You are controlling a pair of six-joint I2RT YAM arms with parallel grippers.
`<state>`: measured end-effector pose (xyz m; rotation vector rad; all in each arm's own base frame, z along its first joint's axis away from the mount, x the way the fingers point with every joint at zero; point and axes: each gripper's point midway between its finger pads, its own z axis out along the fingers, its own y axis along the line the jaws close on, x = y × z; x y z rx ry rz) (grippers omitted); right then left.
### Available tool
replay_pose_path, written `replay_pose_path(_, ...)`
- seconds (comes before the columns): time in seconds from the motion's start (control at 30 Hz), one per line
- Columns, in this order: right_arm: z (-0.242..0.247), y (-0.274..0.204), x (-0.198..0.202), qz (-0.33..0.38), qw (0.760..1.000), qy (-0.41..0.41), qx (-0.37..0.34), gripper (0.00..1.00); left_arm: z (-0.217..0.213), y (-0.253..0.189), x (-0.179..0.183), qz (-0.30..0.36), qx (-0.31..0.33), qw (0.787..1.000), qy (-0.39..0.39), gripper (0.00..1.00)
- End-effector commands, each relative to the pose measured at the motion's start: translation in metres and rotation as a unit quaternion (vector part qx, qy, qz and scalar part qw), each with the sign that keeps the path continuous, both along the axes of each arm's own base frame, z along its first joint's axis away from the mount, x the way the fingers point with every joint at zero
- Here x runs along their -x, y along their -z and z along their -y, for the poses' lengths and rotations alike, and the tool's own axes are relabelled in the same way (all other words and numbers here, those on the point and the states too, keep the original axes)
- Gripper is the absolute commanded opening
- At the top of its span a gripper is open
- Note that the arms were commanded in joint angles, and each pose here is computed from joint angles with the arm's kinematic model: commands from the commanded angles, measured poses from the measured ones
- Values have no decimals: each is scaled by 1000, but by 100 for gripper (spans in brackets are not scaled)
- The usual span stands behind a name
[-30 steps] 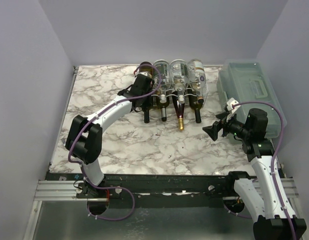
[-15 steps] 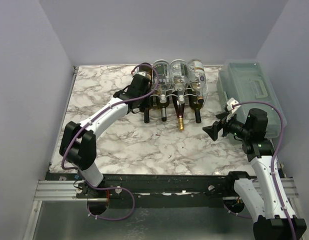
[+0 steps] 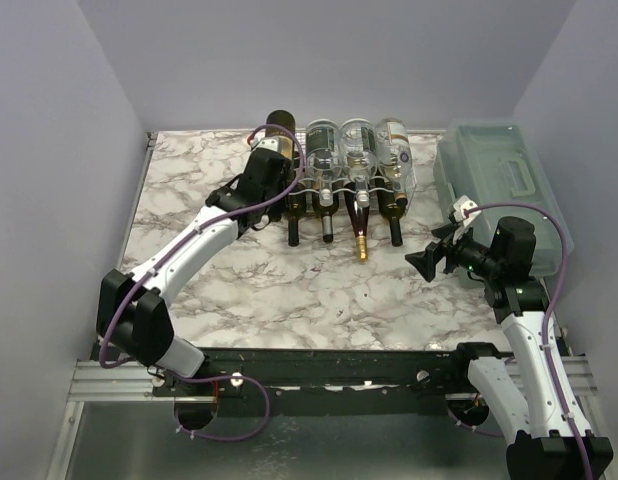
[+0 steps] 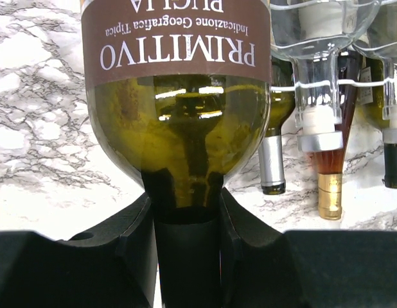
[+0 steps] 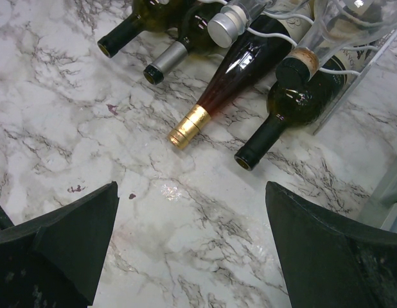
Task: Take the wine bottle off the wine rack
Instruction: Pick up the wine bottle from the wine rack.
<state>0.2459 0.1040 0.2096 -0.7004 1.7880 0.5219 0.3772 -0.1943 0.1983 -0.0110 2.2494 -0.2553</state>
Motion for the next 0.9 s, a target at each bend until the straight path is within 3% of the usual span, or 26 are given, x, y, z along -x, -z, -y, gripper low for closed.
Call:
replay_pose_path(0.0, 4, 1, -3, 10, 1000, 7, 8, 100, -5, -58, 2, 92, 32, 995, 3, 0)
replay_pose_path(0.5, 2, 4, -1, 10, 1000, -3, 12, 100, -6, -78, 97, 101, 102, 981, 130, 0)
replay_pose_path(0.87, -2, 9, 3, -5, 999, -28, 16, 100, 6, -92, 172, 106, 190, 950, 226, 0)
